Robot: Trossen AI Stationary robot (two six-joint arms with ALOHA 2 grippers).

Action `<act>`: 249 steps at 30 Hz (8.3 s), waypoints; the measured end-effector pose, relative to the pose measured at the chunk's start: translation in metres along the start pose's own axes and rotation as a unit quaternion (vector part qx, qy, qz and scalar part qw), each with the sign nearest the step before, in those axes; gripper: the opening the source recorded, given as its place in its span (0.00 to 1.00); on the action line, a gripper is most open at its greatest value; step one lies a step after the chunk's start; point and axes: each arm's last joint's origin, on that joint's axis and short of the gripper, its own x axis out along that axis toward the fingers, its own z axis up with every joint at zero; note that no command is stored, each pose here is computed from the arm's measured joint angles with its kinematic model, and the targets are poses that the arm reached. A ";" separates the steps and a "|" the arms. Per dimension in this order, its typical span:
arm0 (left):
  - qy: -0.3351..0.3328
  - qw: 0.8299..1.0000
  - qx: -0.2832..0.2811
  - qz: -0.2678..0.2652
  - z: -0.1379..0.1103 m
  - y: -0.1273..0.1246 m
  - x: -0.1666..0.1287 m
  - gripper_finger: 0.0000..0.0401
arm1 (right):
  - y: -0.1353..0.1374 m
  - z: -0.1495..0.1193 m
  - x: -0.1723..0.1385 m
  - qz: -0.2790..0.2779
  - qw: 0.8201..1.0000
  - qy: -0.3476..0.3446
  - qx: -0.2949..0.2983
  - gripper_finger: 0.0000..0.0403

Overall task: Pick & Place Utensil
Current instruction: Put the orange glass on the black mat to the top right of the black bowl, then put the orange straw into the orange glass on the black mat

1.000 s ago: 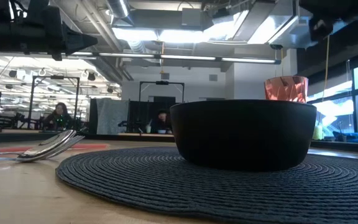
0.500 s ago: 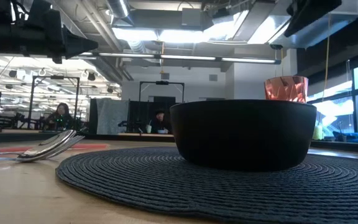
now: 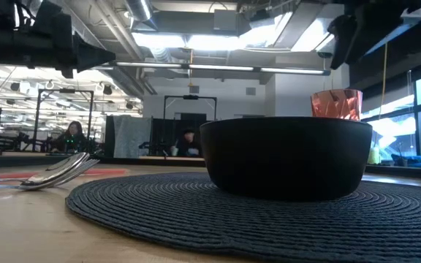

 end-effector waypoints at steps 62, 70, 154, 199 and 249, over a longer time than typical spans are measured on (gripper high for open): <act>0.015 1.000 -0.007 0.000 -0.003 0.000 0.000 0.02 | -0.012 0.027 0.045 0.043 0.994 0.094 -0.032 0.04; 0.020 1.000 -0.004 0.000 -0.004 0.000 0.000 0.01 | 0.029 0.031 0.023 0.105 0.990 0.062 -0.072 0.02; 0.029 0.999 -0.029 0.016 -0.006 0.001 0.000 0.01 | 0.009 -0.080 -0.017 0.197 0.826 -0.527 -0.043 0.03; 0.142 0.982 -0.123 -0.012 -0.003 -0.008 0.003 0.01 | 0.010 -0.139 0.046 0.123 0.811 -0.572 0.017 0.01; 0.716 0.688 -0.070 0.095 -0.054 -0.077 0.139 0.54 | 0.009 -0.138 0.044 0.149 0.802 -0.577 0.048 0.06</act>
